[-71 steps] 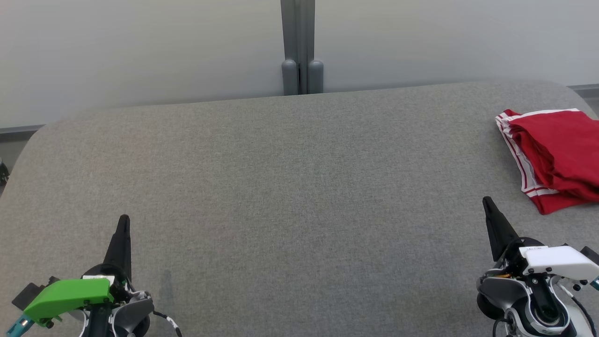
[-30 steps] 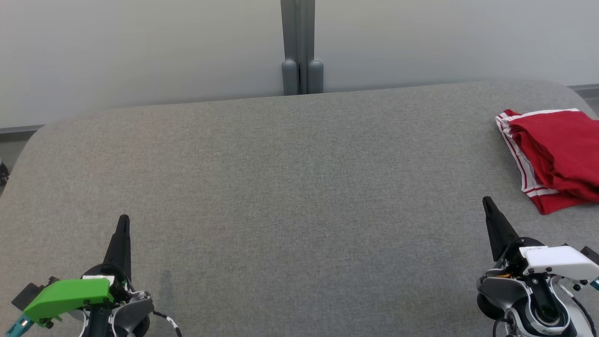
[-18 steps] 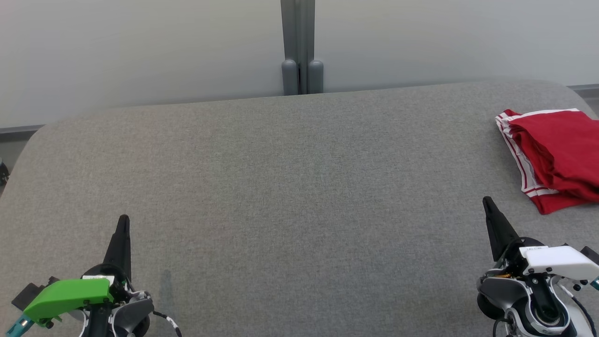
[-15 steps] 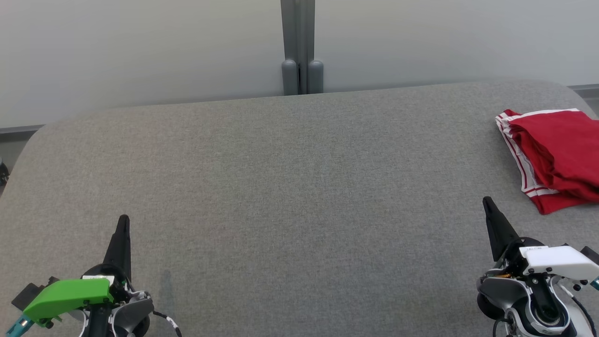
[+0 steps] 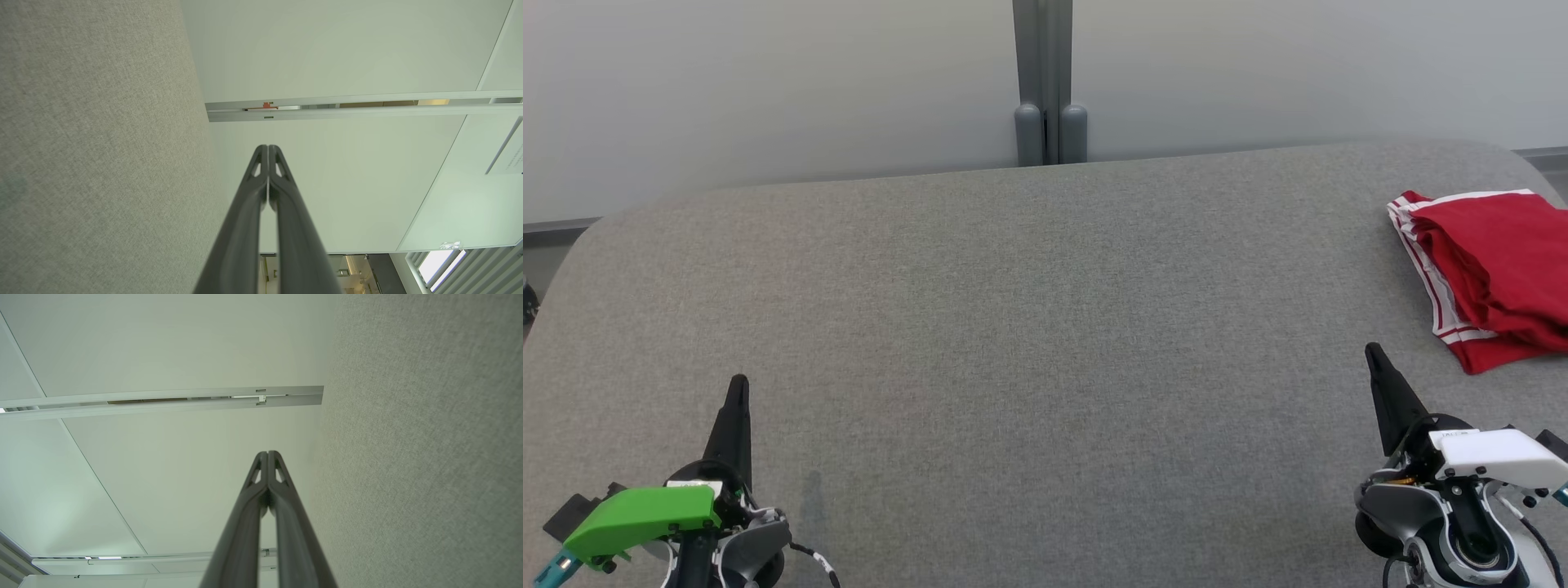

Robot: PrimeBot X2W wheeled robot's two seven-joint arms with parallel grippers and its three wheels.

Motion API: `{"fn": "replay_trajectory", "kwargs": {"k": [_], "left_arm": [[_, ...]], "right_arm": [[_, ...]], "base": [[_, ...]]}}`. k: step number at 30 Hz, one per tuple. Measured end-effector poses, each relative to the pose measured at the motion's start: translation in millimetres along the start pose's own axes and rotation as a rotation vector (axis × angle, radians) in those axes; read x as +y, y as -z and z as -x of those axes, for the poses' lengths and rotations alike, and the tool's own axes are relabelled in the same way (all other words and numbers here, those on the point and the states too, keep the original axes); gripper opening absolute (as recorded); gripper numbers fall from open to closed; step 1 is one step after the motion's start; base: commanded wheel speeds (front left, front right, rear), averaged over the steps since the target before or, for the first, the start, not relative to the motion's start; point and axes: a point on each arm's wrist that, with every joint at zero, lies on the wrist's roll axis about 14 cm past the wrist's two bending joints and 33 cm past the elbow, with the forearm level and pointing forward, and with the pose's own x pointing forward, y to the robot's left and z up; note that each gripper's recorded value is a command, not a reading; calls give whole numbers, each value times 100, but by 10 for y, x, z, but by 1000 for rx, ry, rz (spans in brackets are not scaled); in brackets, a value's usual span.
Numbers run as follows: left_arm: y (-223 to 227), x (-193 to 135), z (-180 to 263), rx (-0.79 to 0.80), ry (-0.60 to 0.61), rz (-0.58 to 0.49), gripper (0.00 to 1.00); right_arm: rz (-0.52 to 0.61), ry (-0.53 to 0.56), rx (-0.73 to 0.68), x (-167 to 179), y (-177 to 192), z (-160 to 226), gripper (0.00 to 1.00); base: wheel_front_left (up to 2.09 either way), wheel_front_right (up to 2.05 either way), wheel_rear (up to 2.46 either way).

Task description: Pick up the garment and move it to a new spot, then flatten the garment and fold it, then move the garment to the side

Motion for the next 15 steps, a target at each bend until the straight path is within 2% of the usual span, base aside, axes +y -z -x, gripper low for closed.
{"fn": "replay_trajectory", "kwargs": {"k": [15], "left_arm": [[0,0,0,0,0,0,0]], "right_arm": [[0,0,0,0,0,0,0]], "base": [[0,0,0]]}}
